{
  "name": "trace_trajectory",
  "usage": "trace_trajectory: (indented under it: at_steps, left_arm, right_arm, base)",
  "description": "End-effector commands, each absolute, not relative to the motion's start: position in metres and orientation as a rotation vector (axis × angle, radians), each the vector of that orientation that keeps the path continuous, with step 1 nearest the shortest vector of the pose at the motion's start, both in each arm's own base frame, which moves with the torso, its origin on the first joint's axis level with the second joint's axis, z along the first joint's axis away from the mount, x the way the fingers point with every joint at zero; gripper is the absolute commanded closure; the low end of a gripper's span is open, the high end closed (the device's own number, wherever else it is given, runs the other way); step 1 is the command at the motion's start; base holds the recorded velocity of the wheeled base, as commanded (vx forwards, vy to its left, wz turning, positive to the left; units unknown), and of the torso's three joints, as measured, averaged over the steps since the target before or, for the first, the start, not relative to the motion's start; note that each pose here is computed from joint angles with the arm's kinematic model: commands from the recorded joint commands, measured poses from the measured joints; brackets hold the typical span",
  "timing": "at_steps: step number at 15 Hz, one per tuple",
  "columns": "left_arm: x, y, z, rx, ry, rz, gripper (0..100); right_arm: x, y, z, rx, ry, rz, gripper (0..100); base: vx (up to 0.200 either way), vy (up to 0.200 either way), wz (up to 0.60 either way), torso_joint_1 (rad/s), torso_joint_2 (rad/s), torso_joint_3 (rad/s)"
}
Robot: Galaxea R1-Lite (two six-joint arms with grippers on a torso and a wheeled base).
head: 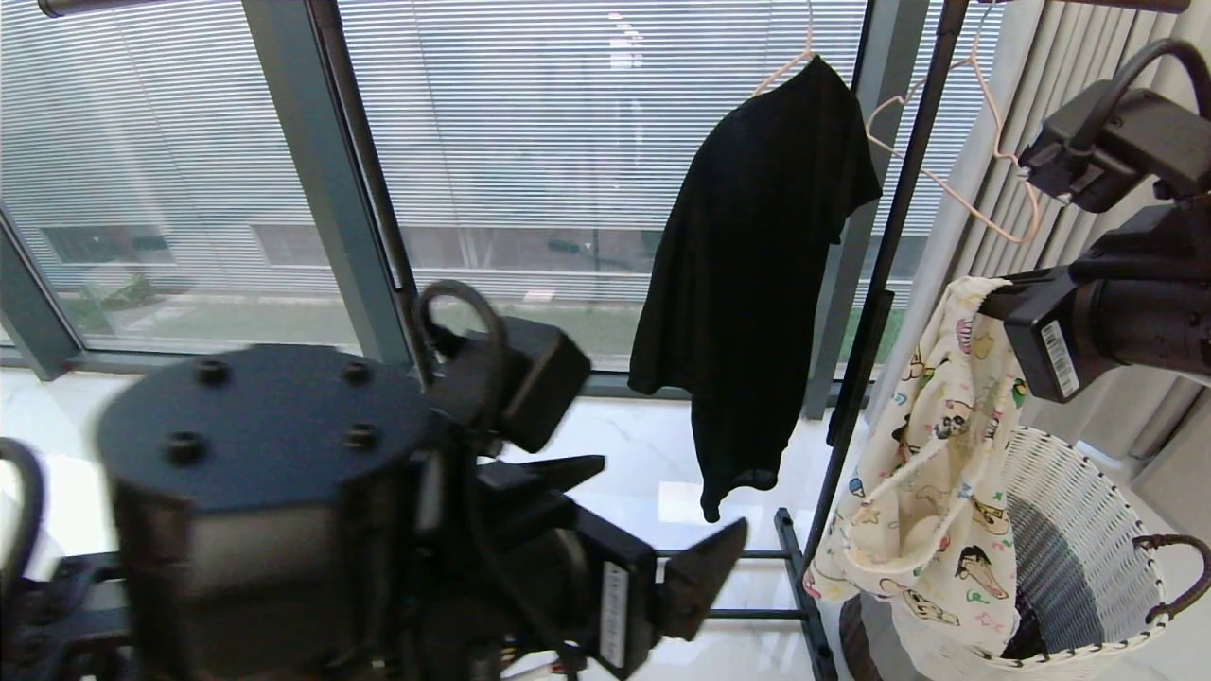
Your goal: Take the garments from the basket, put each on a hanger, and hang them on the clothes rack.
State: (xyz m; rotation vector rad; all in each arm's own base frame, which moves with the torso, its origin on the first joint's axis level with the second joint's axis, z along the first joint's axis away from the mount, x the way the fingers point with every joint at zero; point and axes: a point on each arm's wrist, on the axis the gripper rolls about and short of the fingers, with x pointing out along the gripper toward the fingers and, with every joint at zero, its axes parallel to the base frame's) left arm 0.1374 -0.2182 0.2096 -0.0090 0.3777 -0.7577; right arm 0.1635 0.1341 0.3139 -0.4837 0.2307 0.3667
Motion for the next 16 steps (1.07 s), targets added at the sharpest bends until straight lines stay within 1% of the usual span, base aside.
trace_trajectory:
  at_steps: [1,3,4,6,10,14,16]
  left_arm:
    - [0.156,-0.293,0.169,0.009,0.493,-0.852,0]
    - [0.163,-0.312,0.158,0.01,0.52,-0.89,0]
    - [0.174,-0.327,0.148,0.008,0.524,-0.879,0]
    - [0.198,-0.34,0.13,-0.014,0.527,-0.837,0]
    - [0.237,-0.353,0.107,-0.024,0.531,-0.768,0]
    - [0.244,-0.363,0.089,-0.005,0.554,-0.776,0]
    - [0.248,-0.359,0.079,0.013,0.574,-0.748,0]
  right_arm:
    - [0.159,0.13,0.313,-0.481,0.228,0.366,100]
    - [0.156,0.128,0.31,-0.484,0.235,0.367,100]
    - [0.154,0.126,0.309,-0.485,0.236,0.367,100]
    - [0.151,0.123,0.308,-0.467,0.238,0.364,100]
    - [0.15,0.123,0.309,-0.458,0.234,0.364,100]
    - [0.15,0.123,0.309,-0.456,0.234,0.367,100]
    - [0.15,0.123,0.309,-0.454,0.233,0.365,100]
  base:
    - [0.0,0.0,0.0,0.0,0.0,0.0]
    - [0.0,0.0,0.0,0.0,0.0,0.0]
    - [0.0,0.0,0.0,0.0,0.0,0.0]
    - [0.0,0.0,0.0,0.0,0.0,0.0]
    - [0.0,0.0,0.0,0.0,0.0,0.0]
    - [0.0,0.0,0.0,0.0,0.0,0.0]
    - [0.0,0.0,0.0,0.0,0.0,0.0]
